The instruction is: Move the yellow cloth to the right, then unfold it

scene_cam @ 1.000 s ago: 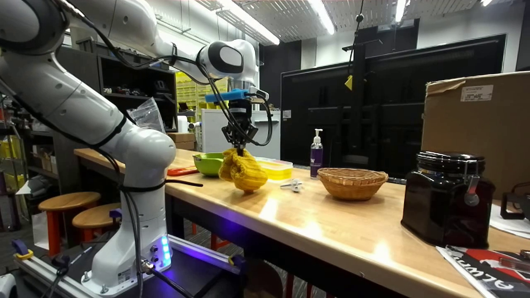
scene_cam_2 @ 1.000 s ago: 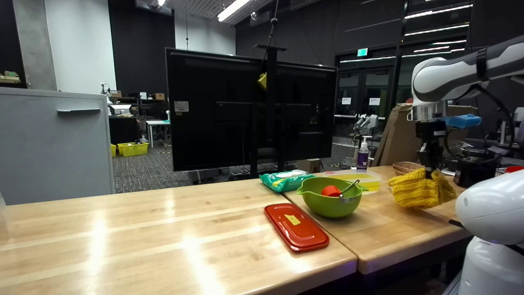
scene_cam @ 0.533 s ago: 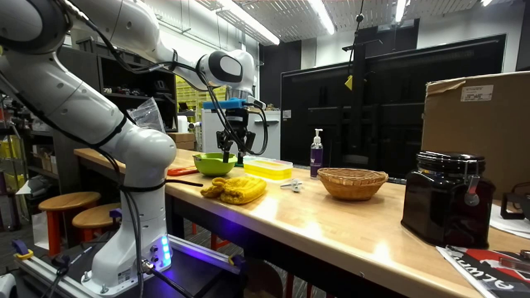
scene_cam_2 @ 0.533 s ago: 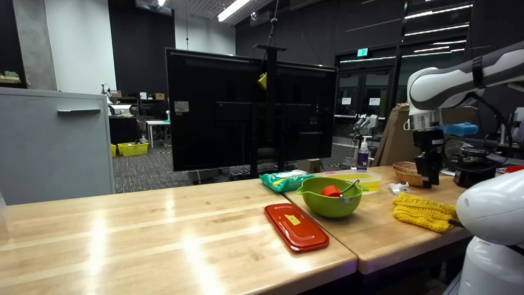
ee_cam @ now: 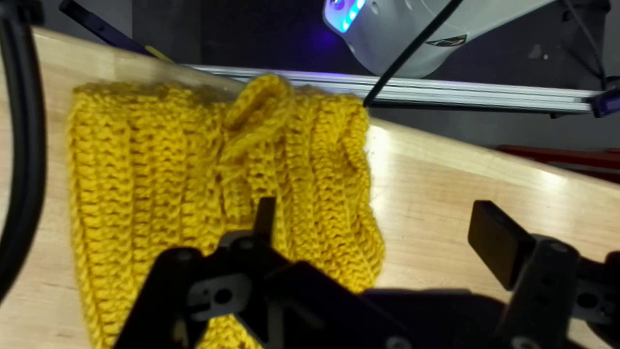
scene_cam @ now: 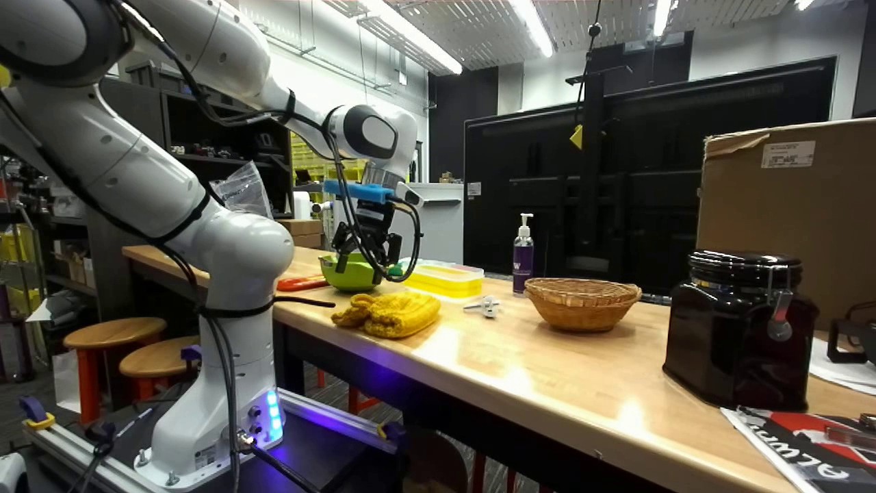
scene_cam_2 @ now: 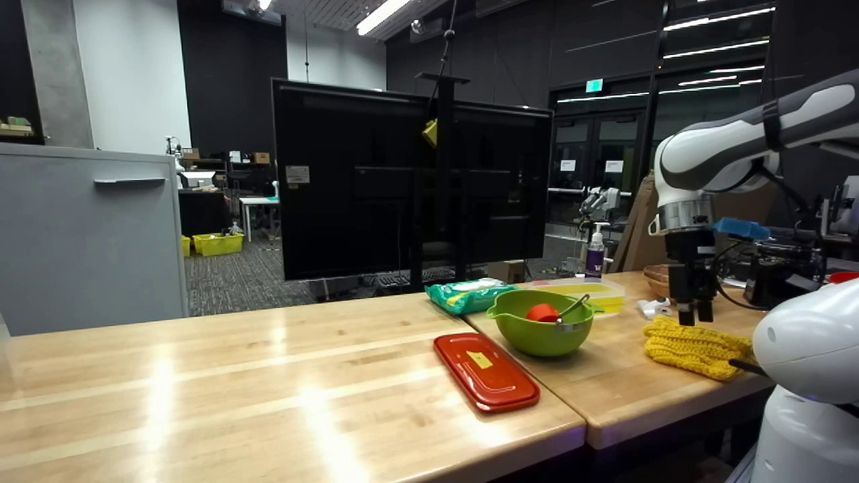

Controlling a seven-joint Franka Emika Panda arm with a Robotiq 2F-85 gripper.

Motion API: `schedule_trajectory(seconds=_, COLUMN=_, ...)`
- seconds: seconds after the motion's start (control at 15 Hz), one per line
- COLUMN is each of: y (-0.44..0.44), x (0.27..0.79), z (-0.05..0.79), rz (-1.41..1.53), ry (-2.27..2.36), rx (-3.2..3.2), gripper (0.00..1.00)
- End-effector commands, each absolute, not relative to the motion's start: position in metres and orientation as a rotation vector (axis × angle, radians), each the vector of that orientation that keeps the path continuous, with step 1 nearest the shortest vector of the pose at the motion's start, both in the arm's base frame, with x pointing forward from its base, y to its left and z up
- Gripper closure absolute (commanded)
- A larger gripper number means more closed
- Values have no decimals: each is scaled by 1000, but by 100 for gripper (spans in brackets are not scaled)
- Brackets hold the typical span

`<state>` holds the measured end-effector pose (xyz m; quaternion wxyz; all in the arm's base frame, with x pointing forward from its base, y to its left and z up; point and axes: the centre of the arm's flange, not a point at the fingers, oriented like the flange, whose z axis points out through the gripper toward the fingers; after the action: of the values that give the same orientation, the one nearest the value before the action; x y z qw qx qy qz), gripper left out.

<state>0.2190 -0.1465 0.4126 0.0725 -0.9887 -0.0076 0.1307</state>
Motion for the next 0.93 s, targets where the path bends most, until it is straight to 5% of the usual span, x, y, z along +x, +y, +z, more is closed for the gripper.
schedule_trajectory(seconds=0.0, y=-141, x=220, z=403, rz=441, ry=-42, rx=-2910, gripper=0)
schedule_trajectory(seconds=0.87, y=-124, x=226, z=368, rz=520, ry=-59, rx=-2835, gripper=0)
